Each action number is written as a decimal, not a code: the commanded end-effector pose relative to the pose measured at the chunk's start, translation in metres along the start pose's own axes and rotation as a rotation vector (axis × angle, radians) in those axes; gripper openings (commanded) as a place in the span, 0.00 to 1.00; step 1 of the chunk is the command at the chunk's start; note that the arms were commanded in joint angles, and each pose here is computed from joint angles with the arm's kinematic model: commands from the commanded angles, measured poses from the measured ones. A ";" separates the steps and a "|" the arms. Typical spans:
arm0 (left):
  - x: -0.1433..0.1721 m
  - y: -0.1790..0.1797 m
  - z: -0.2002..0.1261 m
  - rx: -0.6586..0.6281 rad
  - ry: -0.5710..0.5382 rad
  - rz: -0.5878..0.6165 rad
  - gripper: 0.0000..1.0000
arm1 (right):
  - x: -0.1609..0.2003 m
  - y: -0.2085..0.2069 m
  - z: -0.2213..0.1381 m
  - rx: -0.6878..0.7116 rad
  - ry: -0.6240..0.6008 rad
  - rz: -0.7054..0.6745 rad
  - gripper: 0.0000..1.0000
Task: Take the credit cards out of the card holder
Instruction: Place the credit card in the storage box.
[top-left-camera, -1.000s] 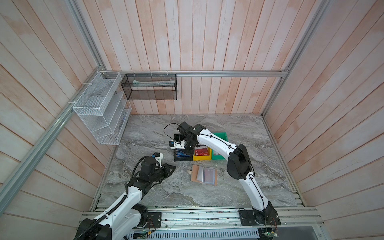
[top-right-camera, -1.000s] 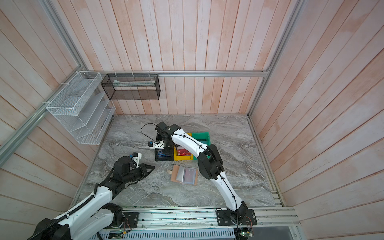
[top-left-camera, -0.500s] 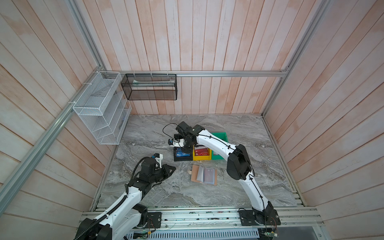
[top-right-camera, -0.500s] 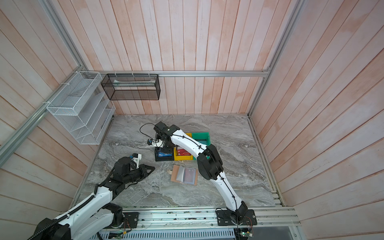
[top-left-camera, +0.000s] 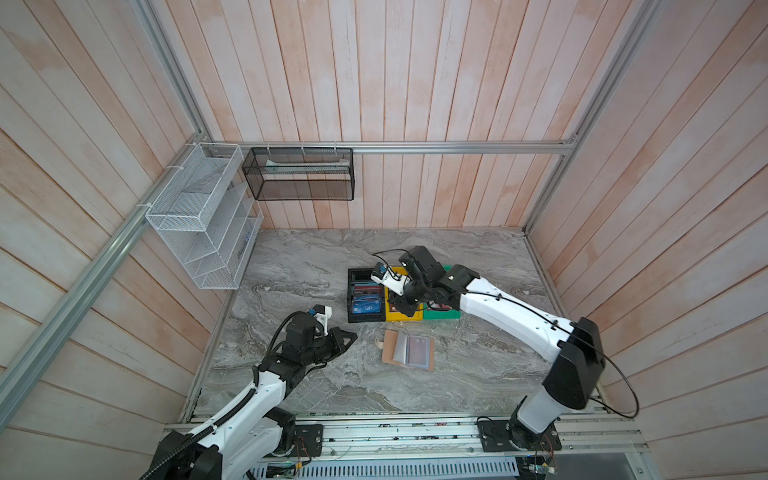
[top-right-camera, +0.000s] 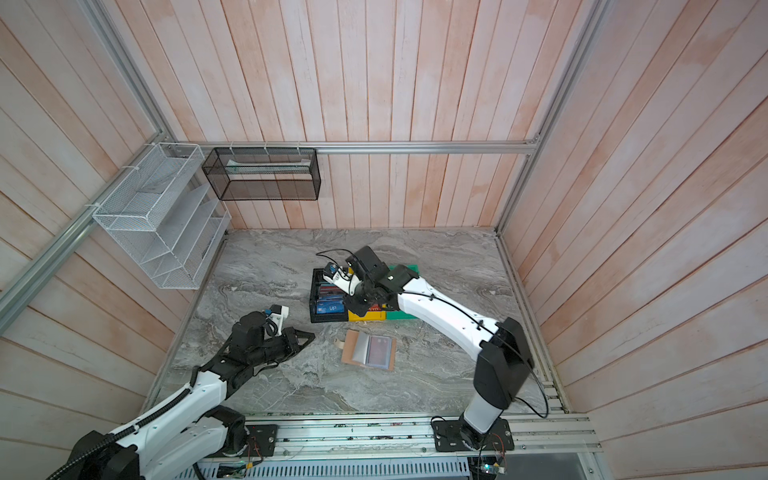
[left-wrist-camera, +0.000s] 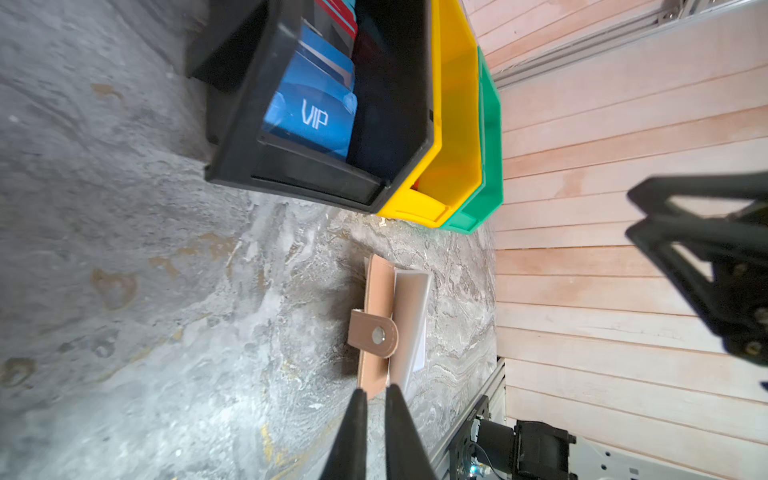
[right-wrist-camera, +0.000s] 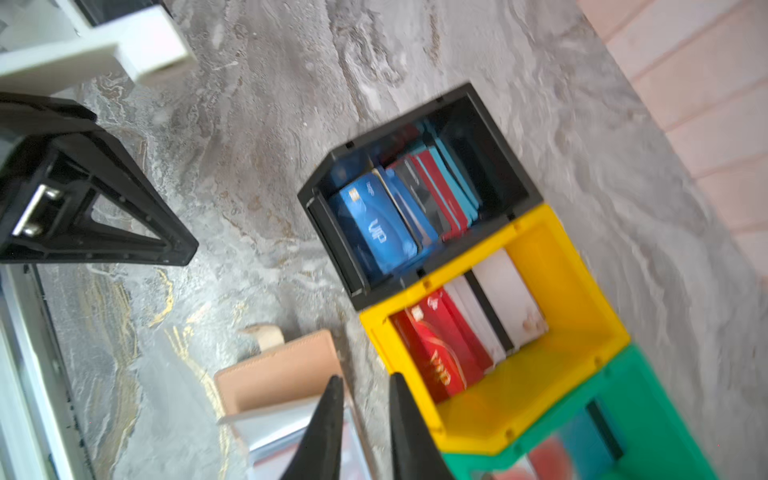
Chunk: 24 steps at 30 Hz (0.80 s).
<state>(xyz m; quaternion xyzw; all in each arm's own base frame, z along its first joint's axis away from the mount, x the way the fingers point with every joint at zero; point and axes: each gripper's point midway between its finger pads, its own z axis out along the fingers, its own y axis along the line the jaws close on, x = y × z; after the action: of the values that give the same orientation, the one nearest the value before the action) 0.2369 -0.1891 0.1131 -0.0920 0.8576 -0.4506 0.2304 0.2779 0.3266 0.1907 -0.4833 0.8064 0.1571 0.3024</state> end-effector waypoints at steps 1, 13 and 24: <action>-0.006 -0.029 0.010 0.050 0.009 0.074 0.11 | 0.039 0.007 0.008 -0.035 -0.029 0.247 0.21; 0.023 -0.078 0.068 0.132 0.153 0.144 0.07 | 0.147 0.013 0.014 -0.053 0.046 0.618 0.19; 0.043 -0.069 0.101 0.091 0.233 0.132 0.07 | 0.170 0.011 0.036 -0.102 0.110 0.687 0.12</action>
<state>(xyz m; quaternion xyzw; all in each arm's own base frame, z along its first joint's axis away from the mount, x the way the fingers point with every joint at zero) 0.2357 -0.3094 0.0961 0.0214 0.8690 -0.4719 0.1477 0.2240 0.2329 0.0610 -0.2108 0.9281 0.2512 0.1762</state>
